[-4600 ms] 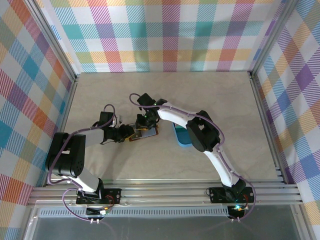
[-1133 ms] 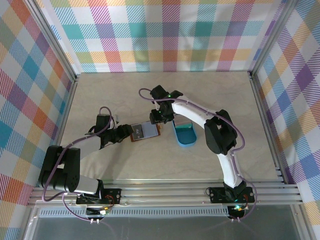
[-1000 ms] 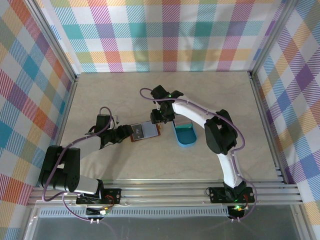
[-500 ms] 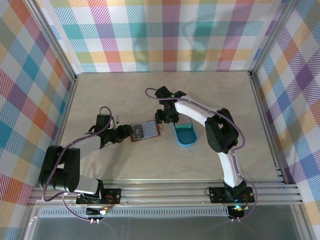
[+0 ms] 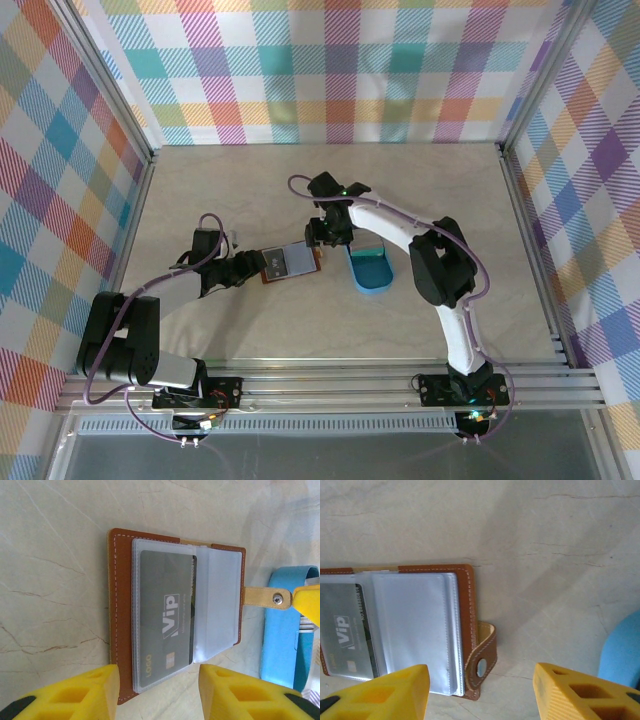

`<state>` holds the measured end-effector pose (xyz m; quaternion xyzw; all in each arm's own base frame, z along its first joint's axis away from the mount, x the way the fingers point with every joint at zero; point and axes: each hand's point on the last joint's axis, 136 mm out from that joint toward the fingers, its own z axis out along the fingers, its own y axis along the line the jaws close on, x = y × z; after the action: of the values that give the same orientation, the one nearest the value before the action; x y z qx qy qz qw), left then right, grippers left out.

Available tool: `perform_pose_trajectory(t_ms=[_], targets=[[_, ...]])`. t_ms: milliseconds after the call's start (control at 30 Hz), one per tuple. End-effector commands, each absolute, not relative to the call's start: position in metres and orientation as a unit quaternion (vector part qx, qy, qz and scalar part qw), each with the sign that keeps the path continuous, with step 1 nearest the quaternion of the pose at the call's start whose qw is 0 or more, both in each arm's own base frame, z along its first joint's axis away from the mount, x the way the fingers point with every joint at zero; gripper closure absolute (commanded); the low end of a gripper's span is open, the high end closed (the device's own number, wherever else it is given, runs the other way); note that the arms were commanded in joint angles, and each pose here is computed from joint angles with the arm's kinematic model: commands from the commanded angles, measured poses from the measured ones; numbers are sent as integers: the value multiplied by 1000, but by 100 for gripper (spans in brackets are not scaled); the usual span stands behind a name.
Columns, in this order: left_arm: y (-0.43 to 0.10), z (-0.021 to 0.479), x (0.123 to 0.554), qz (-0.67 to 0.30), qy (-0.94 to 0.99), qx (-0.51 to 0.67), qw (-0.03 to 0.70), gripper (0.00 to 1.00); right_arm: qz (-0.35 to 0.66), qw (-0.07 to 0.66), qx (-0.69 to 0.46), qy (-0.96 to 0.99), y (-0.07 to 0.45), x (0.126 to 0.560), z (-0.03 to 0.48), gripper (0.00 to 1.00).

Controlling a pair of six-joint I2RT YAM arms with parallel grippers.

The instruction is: Put the credit cards into the card holder

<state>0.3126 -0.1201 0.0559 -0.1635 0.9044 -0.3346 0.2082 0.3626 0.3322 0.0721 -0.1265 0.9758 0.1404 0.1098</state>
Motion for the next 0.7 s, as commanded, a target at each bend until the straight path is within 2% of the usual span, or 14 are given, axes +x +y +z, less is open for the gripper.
perform_pose_trajectory(t_ms=[0, 167, 533, 667], targets=[[-114, 67, 319, -327, 903, -166, 226, 54, 158, 132, -138, 969, 344, 366, 96, 44], [-113, 66, 318, -322, 905, -171, 221, 54, 141, 118, -147, 972, 344, 367, 83, 47], [-115, 68, 322, -326, 904, -167, 220, 54, 110, 96, -158, 977, 339, 364, 61, 61], [-115, 69, 323, -327, 904, -165, 220, 54, 107, 90, -161, 977, 337, 362, 58, 70]])
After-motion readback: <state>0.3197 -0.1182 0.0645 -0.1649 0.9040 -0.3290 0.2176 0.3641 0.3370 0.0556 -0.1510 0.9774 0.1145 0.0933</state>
